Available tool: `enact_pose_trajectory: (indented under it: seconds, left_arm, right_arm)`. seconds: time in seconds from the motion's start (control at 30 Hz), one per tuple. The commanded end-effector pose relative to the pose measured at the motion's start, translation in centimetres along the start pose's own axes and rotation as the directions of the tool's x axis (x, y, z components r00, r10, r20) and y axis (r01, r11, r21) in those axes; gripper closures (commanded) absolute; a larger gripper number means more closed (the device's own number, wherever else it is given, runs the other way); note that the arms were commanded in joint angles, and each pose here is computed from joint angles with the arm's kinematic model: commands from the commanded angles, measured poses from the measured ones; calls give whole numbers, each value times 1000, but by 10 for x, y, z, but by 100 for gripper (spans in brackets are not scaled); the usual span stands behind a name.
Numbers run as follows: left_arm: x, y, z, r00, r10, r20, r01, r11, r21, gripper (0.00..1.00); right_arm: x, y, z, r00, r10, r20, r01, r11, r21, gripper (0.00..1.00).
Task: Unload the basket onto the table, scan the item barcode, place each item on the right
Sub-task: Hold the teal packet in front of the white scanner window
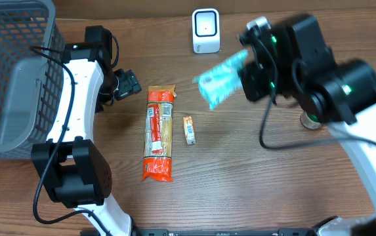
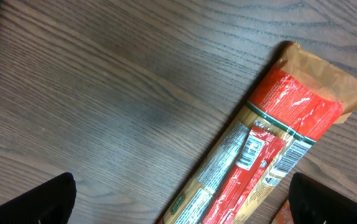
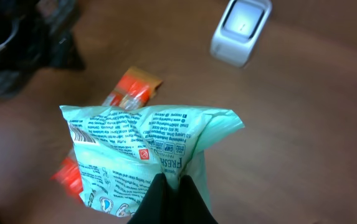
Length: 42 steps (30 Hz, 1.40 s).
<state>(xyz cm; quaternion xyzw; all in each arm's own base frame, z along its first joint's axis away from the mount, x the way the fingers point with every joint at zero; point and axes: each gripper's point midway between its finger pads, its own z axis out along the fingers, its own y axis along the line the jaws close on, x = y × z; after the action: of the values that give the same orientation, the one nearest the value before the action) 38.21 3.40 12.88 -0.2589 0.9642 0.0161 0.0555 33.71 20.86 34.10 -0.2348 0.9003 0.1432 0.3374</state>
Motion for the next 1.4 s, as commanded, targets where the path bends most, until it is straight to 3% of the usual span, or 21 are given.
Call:
enact_pose_trajectory:
  seconds: [0.0,0.17,0.4,0.53,0.77,0.97,1.37]
  left_arm:
    - [1,-2,-7,1000,14,15,-14,1000,7,0]
    - [1,-2,-7,1000,14,15,-14,1000,7,0]
    - [1,-2,-7,1000,14,15,-14,1000,7,0]
    - [1,-2,-7,1000,14,15,-14,1000,7,0]
    - [1,-2,-7,1000,14,15,-14,1000,7,0]
    - [1,-2,-7,1000,14,15,-14,1000,7,0]
    - [1,-2,-7,1000,14,15,-14,1000,7,0]
  right_arm:
    - [-29,-29,18,986,-165,31,157,969,189,97]
    - [-33,-59,71,936,-338,-96,351,883,313,97]
    - [-49,-87,127,894,-413,-175,443,755,483,96]
    - [-77,-95,153,849,-492,-191,494,611,619,96]
    - [-105,-93,196,795,-582,-169,512,495,702,96]
    - [-127,-106,215,803,-586,-106,393,388,834,96]
    - [-145,-105,244,657,-728,-196,420,137,897,96]
